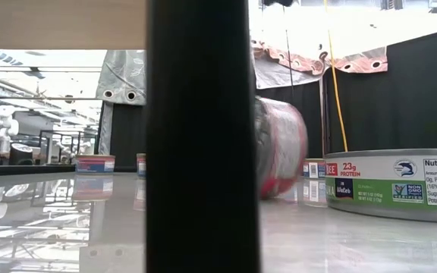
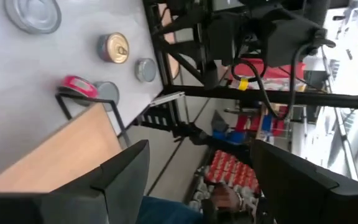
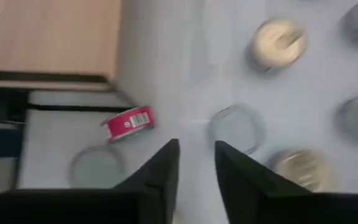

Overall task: Stack canned seafood by type on shelf
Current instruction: Stack the red tuna can on top of the other red tuna can on the shelf

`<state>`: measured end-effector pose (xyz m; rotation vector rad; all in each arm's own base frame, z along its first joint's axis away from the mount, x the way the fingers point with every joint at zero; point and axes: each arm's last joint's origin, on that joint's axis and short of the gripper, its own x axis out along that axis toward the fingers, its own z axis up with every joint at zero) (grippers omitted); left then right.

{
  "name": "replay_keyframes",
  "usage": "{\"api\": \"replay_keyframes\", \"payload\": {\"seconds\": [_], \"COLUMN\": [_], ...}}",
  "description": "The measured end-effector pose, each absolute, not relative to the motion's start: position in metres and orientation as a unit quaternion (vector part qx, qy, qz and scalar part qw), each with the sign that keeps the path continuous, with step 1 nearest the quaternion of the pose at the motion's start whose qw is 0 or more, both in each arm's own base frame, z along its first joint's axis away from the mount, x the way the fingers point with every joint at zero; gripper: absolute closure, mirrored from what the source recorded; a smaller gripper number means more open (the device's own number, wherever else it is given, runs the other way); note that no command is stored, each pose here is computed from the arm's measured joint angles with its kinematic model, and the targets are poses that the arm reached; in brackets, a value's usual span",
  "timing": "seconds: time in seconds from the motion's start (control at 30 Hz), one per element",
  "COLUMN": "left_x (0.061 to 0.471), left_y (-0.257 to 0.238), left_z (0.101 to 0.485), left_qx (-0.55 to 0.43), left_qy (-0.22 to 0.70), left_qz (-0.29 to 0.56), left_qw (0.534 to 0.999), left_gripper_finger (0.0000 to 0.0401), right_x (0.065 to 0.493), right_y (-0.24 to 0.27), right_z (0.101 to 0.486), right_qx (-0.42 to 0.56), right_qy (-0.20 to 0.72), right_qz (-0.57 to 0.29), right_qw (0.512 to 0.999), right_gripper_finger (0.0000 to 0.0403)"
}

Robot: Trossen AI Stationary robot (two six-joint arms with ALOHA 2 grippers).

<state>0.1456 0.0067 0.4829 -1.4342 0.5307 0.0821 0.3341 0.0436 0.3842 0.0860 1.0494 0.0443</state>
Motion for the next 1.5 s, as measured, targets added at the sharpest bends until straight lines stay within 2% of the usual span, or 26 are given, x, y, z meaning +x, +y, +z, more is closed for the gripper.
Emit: {"api": "replay_keyframes", "payload": {"seconds": [0.17, 0.27, 0.37, 0.47, 0.6, 0.73, 0.87, 1.0, 1.23, 1.5], "left_x": [0.145, 0.146, 0.146, 0.146, 0.147, 0.149, 0.150, 0.150, 0.149, 0.148], "left_y": [0.007, 0.007, 0.008, 0.008, 0.008, 0.009, 0.009, 0.009, 0.009, 0.008], "left_z": [0.483, 0.483, 0.483, 0.483, 0.483, 0.482, 0.482, 0.482, 0.482, 0.482], "left_qx": [-0.626, -0.613, -0.601, -0.575, -0.542, -0.516, -0.504, -0.491, -0.487, -0.487], "left_qy": [0.239, 0.234, 0.229, 0.230, 0.229, 0.231, 0.230, 0.231, 0.232, 0.233], "left_qz": [0.031, 0.036, 0.040, 0.033, 0.030, 0.025, 0.022, 0.018, 0.015, 0.009], "left_qw": [0.742, 0.754, 0.765, 0.785, 0.808, 0.824, 0.832, 0.840, 0.842, 0.842], "left_gripper_finger": [0.0122, 0.0122, 0.0122, 0.0122, 0.0122, 0.0122, 0.0122, 0.0122, 0.0122, 0.0122], "right_x": [0.303, 0.287, 0.285, 0.290, 0.303, 0.319, 0.337, 0.354, 0.367, 0.371], "right_y": [0.059, 0.071, 0.096, 0.122, 0.152, 0.168, 0.169, 0.164, 0.151, 0.136], "right_z": [0.337, 0.311, 0.291, 0.282, 0.256, 0.246, 0.236, 0.230, 0.212, 0.211], "right_qx": [0.217, 0.360, 0.471, 0.545, 0.562, 0.540, 0.491, 0.482, 0.491, 0.469], "right_qy": [0.498, 0.466, 0.414, 0.373, 0.395, 0.423, 0.428, 0.424, 0.427, 0.429], "right_qz": [-0.020, -0.071, -0.080, -0.083, -0.145, -0.204, -0.265, -0.273, -0.307, -0.313], "right_qw": [0.839, 0.805, 0.775, 0.746, 0.712, 0.699, 0.711, 0.717, 0.694, 0.706], "right_gripper_finger": [0.0223, 0.0166, 0.0106, 0.0052, 0.0011, 0.0007, 0.0011, 0.0011, 0.0014, 0.0064]}}
